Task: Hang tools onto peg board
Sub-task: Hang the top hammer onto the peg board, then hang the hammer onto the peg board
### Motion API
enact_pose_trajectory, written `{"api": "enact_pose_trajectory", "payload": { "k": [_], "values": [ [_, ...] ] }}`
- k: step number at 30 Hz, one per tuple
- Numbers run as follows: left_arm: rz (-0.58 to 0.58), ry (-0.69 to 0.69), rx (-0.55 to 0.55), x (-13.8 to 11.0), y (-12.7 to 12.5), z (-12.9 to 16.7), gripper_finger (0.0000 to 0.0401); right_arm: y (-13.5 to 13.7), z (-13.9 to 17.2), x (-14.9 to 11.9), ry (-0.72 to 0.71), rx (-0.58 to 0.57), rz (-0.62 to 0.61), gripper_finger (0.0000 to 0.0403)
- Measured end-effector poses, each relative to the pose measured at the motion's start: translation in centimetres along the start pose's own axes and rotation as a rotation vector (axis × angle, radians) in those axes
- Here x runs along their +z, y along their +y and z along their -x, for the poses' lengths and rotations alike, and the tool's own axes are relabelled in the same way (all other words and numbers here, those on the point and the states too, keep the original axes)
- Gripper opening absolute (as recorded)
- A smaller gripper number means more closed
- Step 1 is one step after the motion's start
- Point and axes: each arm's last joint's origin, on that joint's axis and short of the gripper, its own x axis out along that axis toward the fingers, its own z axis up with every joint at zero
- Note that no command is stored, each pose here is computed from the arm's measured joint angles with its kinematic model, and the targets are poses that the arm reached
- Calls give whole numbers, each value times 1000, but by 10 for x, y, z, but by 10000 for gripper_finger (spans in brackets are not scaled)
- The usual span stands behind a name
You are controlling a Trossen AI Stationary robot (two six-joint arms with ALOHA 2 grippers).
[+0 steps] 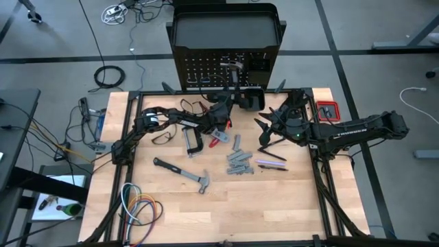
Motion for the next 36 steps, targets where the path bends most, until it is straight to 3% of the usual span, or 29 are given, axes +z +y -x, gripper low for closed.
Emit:
{"api": "enact_pose_trajectory", "payload": {
  "k": [5, 9, 12, 17, 24, 28, 36],
  "values": [
    [-17, 53, -54, -7, -4, 5, 237, 0, 0, 0, 2, 0, 1, 151],
    [32, 160, -212, -7, -9, 8, 237, -1, 0, -3, 31, -5, 23, 151],
    [-1, 287, -334, -3, -11, 11, 238, -1, 0, -7, 66, -8, 47, 151],
    [-169, 495, -508, 8, -10, 25, 238, 2, 3, -11, 89, 7, 71, 151],
    [-442, 675, -592, 25, -5, 56, 238, 6, 8, -11, 84, 42, 88, 151],
    [-585, 783, -767, 35, -2, 74, 239, 7, 10, -10, 79, 52, 106, 151],
    [-921, 1075, -846, 41, 19, 124, 239, 7, 11, -10, 79, 53, 116, 151]
  ]
}}
